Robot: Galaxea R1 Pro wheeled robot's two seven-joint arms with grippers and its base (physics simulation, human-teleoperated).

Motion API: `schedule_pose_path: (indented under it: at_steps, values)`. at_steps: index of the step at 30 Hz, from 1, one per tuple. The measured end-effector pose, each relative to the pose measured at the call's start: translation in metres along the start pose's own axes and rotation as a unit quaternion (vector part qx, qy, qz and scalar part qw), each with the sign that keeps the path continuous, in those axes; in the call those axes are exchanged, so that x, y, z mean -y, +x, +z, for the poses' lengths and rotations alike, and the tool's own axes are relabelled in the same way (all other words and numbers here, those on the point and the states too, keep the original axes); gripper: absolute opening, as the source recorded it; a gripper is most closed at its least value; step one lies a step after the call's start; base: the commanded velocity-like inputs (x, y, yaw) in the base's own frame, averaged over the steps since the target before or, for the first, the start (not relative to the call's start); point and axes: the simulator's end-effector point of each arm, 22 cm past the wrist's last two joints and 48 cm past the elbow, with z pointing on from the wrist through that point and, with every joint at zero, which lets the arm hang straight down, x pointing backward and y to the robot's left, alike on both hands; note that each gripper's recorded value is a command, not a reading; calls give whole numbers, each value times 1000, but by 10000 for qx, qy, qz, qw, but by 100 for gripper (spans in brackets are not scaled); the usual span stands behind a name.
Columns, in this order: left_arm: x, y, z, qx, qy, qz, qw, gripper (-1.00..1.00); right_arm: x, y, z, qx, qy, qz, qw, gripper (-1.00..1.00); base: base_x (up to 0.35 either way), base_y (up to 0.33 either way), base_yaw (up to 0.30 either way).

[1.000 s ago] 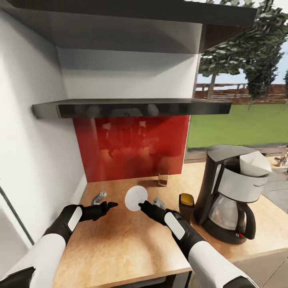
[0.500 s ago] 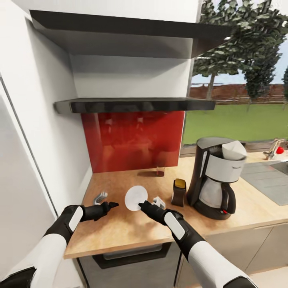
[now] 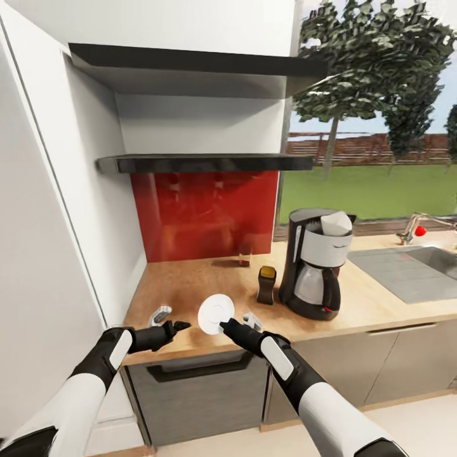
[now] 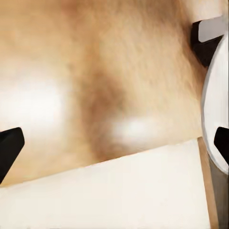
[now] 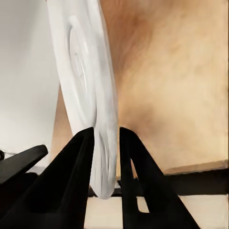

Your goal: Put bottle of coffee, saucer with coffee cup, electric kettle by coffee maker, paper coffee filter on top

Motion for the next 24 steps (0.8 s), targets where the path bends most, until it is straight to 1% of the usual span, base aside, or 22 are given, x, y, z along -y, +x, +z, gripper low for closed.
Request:
schedule_pose_path:
  at_steps: [4, 7, 8, 9, 10, 12, 13, 15, 16, 17, 18, 19, 20, 21, 22, 23, 24]
  values:
    - [15, 9, -3, -106, 495, -55, 9987, 100, 0, 0, 0, 3, -2, 1, 10000, -100, -337, -137, 0]
    - [26, 32, -6, -382, 907, -174, 9950, 100, 0, 0, 0, 5, -2, 4, 10000, -100, -337, -137, 0]
    - [32, 43, -9, -478, 1174, -233, 9917, 100, 0, 0, 0, 5, -2, 5, 10000, -100, -333, -136, 0]
    - [32, 48, -12, -518, 1280, -256, 9901, 100, 0, 0, 0, 6, -2, 5, 10000, -100, -317, -132, 0]
    - [25, 55, -16, -576, 1316, -271, 9893, 100, 0, 0, 0, 6, -2, 5, 10000, -100, -256, -107, 0]
    - [1, 79, -28, -773, 1280, -312, 9883, 100, 0, 0, 0, 6, -3, 4, 10000, -100, -131, -51, 0]
    - [-21, 106, -36, -976, 1165, -323, 9879, 100, -1, 0, -1, 8, -7, 4, 10000, -100, -49, -19, 0]
    - [-42, 139, -41, -1240, 1004, -341, 9866, 100, -1, 0, -1, 7, -4, 2, 10000, -100, -26, -10, 0]
    - [-52, 157, -43, -1381, 904, -310, 9858, 100, 0, 0, -1, 7, -3, 1, 10000, -100, -13, -5, 0]
    - [-62, 174, -45, -1508, 796, -227, 9851, 100, 0, 0, -1, 9, -2, 4, 10000, -100, -8, -3, 0]
    - [-72, 190, -46, -1614, 685, -76, 9845, 100, 0, 0, -1, 9, -2, 7, 10000, -100, -5, -2, 0]
    - [-82, 204, -47, -1707, 569, 120, 9836, 100, 0, -1, -1, 9, -2, 10, 10000, -100, -2, -1, 0]
    - [-103, 227, -46, -1890, 261, 554, 9801, 100, 0, -1, -1, 11, -1, 15, 10000, -100, -1, -1, 0]
    - [-114, 238, -46, -1991, 61, 742, 9771, 100, 2, -2, -2, 21, 13, 11, 10000, -100, 0, 0, 0]
    - [-126, 252, -44, -2109, -148, 881, 9734, 100, 4, -4, -2, 30, 27, 9, 10000, -100, 0, 0, 0]
    - [-136, 266, -42, -2213, -338, 971, 9698, 100, 6, -5, -3, 39, 41, 7, 10000, -100, 0, 0, 0]
    - [-151, 281, -42, -2309, -613, 1090, 9649, 100, 10, -8, -5, 55, 70, -2, 10000, -100, 0, 0, 0]
